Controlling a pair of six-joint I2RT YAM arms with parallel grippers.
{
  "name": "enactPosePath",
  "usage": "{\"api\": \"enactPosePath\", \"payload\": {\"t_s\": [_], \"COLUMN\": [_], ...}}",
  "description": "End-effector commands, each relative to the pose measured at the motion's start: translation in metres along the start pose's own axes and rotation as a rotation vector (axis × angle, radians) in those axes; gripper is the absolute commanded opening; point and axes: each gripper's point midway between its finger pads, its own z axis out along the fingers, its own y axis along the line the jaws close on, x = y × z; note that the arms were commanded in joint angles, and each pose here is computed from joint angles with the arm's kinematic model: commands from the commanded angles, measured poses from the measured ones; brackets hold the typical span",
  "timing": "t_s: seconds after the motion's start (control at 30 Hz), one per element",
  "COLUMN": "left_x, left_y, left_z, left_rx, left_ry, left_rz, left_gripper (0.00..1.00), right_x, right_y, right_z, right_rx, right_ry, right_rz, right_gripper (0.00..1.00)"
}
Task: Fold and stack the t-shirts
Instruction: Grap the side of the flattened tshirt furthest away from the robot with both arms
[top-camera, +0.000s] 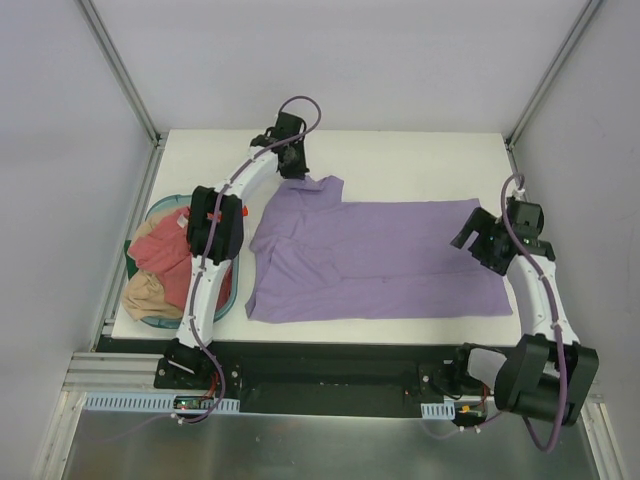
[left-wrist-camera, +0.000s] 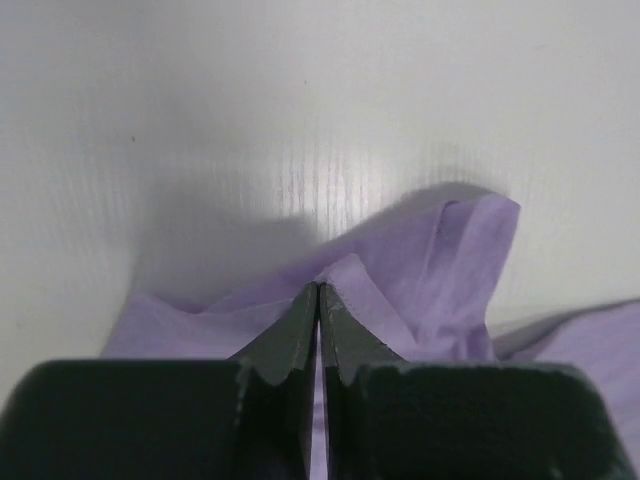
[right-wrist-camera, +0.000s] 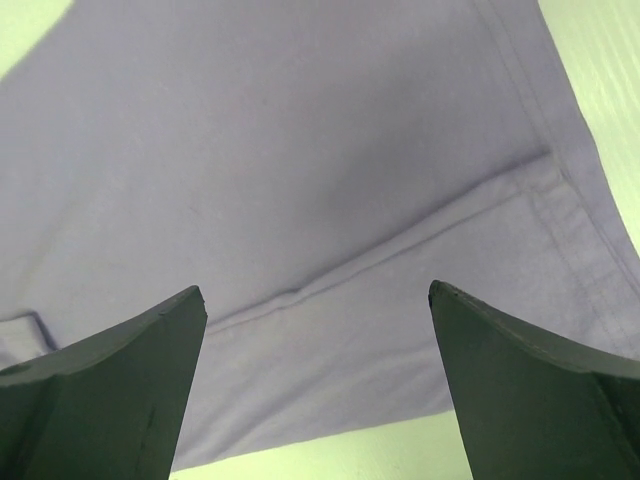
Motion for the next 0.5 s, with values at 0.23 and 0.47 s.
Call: {"api": "enactPosePath", "payload": {"t_s": [0.23, 0.47], "left_x": [-0.016, 0.005], "left_y": [-0.030, -0.026], "left_z": [-0.066, -0.071], "left_rx": [0.200, 0.221], "left_ry": [-0.059, -0.030], "left_rz": [0.017, 0.006], "left_gripper": [0.00, 0.00], "right_x": [-0.077, -0.125], "right_y": [0.025, 0.020], "right_z": [0.032, 0.092], "right_rx": [0.071, 0.237], "right_ry": [0.037, 0.091], "right_rz": [0.040, 0.015], "right_gripper": [0.96, 0.96]}}
